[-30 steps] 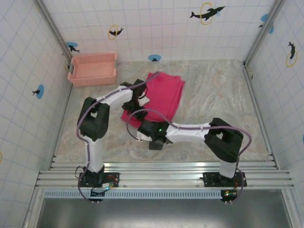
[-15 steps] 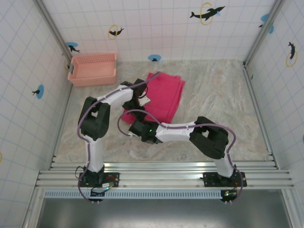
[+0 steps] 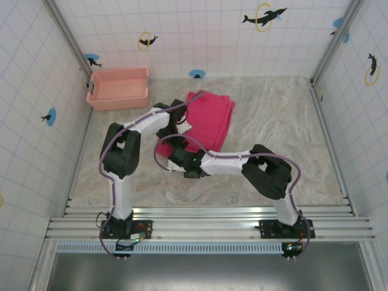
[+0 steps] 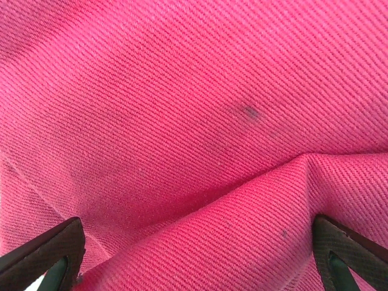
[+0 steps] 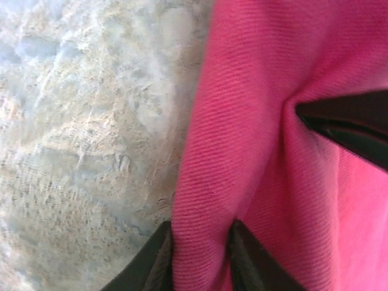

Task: Roll up the long pants

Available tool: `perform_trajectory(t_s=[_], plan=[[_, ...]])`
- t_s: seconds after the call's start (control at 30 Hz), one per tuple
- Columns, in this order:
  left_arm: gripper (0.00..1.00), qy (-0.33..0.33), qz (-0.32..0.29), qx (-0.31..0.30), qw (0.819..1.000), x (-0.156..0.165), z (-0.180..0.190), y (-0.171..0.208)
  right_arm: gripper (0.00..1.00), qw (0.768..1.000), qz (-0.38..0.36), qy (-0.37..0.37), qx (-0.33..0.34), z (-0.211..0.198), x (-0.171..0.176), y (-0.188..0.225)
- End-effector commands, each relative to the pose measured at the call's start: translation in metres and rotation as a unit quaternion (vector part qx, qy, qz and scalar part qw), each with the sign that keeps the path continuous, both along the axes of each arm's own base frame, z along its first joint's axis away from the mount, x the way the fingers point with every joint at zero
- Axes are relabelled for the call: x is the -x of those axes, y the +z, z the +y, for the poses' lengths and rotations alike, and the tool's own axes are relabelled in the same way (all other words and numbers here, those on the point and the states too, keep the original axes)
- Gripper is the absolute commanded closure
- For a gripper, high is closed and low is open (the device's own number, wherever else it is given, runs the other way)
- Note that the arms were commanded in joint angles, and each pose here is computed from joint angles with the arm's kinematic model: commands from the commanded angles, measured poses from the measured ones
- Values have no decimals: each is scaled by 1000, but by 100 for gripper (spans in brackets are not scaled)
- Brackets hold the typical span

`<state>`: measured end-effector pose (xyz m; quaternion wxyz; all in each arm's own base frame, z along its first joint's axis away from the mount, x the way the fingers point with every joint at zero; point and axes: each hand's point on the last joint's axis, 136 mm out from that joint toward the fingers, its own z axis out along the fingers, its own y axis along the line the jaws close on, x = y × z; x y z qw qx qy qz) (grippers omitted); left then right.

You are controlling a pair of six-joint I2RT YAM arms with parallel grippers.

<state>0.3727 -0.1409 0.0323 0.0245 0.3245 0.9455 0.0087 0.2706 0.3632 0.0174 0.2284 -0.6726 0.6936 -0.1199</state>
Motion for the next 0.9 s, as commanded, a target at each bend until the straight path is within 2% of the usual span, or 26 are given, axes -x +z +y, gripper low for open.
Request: perform_trajectory(t_s=[0.0,0.03,0.17,0.33,0.47,0.63,0.77,0.87], plan=[[3,-17,14,-18,1000,12,13,1,97,988,115,25,95,-44,35,-44],[3,-18,15,-18,1000,12,13,1,100,987,121,28,98,-44,37,-44],[3,-17,13,-8,1000,13,10,6,100,981,153,36,110,-48,46,-46],[3,-15,-4,-3,1000,9,10,19,100,975,211,41,63,-40,68,-27],[3,-10,-19,-13,1000,4,16,32,100,958,281,52,28,-32,92,-2],[3,9,-58,-24,998,-7,26,65,100,911,406,66,-23,-20,128,34],[3,0,-87,-2,996,-7,21,93,100,852,512,50,-92,-6,144,67],[3,-2,-87,12,996,0,19,96,99,803,573,28,-160,3,140,94]])
